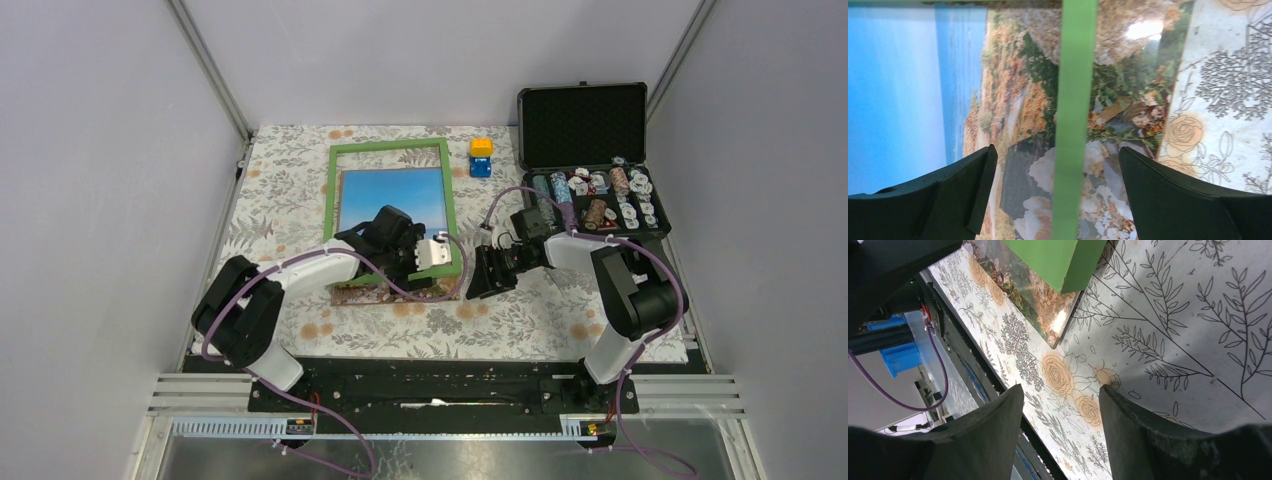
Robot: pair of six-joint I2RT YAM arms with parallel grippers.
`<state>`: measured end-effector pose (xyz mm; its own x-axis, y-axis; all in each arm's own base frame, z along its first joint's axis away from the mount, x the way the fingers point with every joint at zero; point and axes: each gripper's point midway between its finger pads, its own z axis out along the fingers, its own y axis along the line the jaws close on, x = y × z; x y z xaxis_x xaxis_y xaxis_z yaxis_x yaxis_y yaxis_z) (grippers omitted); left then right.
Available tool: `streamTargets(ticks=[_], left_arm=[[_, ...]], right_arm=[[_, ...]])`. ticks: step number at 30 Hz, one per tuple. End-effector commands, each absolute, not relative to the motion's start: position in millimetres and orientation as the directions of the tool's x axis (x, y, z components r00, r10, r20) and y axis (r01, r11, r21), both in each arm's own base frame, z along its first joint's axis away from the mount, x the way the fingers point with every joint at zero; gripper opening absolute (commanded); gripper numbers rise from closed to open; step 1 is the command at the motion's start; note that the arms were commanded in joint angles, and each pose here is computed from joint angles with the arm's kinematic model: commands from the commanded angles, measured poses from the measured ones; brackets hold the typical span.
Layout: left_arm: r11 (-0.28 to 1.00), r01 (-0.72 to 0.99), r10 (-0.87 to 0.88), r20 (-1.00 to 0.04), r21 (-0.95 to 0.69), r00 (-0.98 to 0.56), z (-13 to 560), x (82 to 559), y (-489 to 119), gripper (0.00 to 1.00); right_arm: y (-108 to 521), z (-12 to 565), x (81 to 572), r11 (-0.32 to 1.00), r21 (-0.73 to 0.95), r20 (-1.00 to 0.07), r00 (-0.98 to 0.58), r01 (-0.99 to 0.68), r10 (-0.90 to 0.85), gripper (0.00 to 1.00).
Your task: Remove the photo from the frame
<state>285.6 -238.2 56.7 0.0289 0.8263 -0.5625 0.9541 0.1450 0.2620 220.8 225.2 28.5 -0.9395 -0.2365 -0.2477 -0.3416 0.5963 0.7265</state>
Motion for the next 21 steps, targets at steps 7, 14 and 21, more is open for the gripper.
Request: streamTargets(ticks=[7,14,21], left_arm=[[0.037,0.974,0.831,-0.549,0.223,0.094,49,262,-254,0.99],[0.074,0.963,0.863,-0.501,0.259,0.068,37,272,-250,0.99],[0.102,0.949,0.873,-0.485,0.297,0.058,32,282,-247,0.99]], right_arm=[[230,30,233,0.586,0.735,-0.257,-0.94,-0.34,-0.222,0.61],[229,26,236,0.604,0.726,-0.249,-0.944,-0.329,-0.216,0.6],[228,24,237,0.612,0.72,-0.247,-0.945,-0.327,-0.215,0.58]])
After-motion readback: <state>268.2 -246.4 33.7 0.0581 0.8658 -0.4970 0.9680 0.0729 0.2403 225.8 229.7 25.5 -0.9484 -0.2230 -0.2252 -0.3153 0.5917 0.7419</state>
